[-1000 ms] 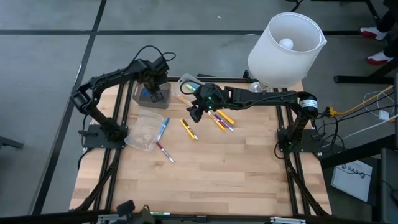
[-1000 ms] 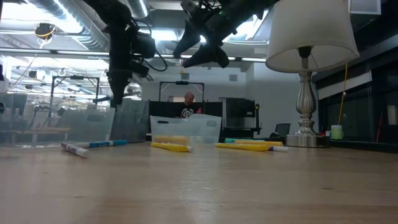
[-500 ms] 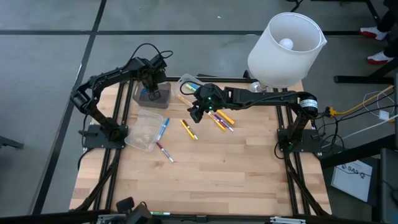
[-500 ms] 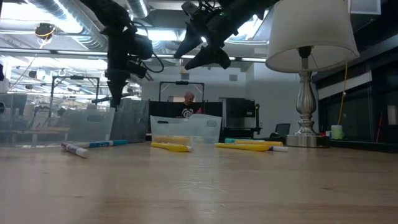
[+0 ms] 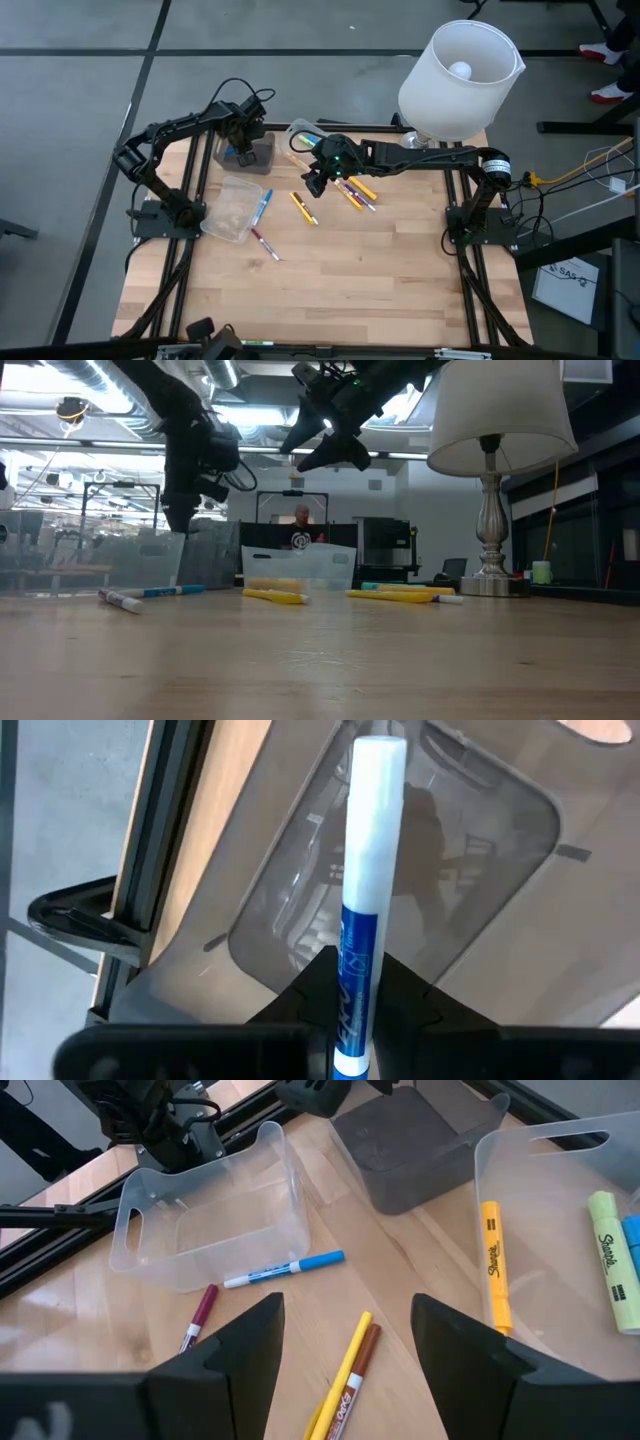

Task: Pick & Place Markers
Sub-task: Put the blue marker into the black bin

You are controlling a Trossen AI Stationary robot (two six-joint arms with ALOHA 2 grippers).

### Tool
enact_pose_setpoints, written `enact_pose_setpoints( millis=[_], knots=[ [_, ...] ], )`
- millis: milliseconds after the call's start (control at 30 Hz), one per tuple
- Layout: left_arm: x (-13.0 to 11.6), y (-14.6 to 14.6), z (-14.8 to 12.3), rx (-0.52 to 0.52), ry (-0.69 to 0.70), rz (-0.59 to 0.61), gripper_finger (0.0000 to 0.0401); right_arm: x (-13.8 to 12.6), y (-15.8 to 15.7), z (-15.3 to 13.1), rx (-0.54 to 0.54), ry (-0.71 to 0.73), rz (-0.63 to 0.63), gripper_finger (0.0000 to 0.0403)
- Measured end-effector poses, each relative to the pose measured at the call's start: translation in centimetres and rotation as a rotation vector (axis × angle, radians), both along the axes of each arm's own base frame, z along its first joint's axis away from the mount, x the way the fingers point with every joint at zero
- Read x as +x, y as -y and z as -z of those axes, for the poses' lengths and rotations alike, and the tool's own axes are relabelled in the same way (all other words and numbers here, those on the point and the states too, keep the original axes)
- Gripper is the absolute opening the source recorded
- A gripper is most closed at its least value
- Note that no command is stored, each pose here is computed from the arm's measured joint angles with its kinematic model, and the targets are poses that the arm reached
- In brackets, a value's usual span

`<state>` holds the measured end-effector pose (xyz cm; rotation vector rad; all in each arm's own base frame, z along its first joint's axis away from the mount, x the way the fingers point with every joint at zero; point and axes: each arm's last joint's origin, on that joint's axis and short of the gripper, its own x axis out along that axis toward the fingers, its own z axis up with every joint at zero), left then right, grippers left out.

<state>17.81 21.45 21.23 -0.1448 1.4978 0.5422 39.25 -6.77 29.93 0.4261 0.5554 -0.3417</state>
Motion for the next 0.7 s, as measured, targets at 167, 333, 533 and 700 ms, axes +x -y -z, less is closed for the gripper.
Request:
enact_pose_setpoints(
  millis=[167, 333, 533, 700],
  knots=[
    [-0.5, -0.2, 1.0, -0.010, 0.020, -0.016, 0.0032, 0.0, 0.0, 0.0, 0.001, 0.001, 0.002, 0.0217],
    [-0.9, -0.6, 1.3, 0.009, 0.034, -0.036, 0.0032, 0.0, 0.0, 0.0, 0.000, 0.002, 0.002, 0.0217],
    [-1.3, -1.0, 1.3, 0.022, 0.041, -0.056, 0.0049, 0.0, 0.0, 0.0, 0.000, 0.003, 0.003, 0.0217],
    [-1.4, -1.1, 1.2, 0.023, 0.040, -0.063, 0.0052, 0.0, 0.0, 0.0, 0.000, 0.003, 0.003, 0.0217]
  ],
)
